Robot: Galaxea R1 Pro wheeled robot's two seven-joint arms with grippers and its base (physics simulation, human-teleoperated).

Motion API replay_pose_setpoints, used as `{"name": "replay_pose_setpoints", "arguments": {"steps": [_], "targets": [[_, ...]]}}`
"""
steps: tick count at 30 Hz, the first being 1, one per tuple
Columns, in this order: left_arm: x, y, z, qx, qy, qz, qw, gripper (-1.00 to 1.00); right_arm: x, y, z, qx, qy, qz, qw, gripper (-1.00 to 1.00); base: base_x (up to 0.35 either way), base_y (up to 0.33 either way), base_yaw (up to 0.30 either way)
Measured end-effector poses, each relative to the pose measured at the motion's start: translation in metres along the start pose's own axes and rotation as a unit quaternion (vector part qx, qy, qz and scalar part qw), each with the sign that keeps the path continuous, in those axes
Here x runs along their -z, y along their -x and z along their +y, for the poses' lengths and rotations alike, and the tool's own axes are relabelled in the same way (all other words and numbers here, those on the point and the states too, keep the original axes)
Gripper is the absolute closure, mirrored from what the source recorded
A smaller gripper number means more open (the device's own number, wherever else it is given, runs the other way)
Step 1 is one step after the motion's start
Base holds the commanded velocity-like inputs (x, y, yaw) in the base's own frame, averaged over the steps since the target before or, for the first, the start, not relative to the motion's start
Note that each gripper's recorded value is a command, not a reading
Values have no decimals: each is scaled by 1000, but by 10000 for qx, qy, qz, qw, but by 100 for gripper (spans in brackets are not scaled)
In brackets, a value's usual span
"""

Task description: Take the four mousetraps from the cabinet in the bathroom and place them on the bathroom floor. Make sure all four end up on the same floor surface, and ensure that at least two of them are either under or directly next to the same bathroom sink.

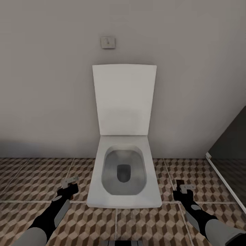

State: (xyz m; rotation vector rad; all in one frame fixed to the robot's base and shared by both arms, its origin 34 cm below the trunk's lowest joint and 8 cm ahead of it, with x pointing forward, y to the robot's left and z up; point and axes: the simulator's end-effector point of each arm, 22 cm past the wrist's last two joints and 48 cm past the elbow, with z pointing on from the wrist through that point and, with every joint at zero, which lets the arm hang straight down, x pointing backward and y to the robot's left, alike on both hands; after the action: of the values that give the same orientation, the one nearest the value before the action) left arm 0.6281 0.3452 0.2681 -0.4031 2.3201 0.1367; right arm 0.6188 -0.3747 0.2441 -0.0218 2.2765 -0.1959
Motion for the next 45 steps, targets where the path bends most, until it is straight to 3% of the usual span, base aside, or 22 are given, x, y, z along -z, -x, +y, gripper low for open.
{"name": "replay_pose_setpoints", "arguments": {"steps": [8, 32, 45], "targets": [[0, 0, 1, -2, 7, -6, 10000, 100, 0, 0, 0, -7, -7, 2, 10000, 100, 0, 0, 0], [-22, -53, 16, -110, 191, 436, 9988, 100, -14, -58, 6, 57, 31, 484, 9988, 100, 0, 0, 0], [-22, -52, 17, -105, 179, 430, 9989, 100, -14, -58, 7, 63, 35, 483, 9988, 100, 0, 0, 0]]}}
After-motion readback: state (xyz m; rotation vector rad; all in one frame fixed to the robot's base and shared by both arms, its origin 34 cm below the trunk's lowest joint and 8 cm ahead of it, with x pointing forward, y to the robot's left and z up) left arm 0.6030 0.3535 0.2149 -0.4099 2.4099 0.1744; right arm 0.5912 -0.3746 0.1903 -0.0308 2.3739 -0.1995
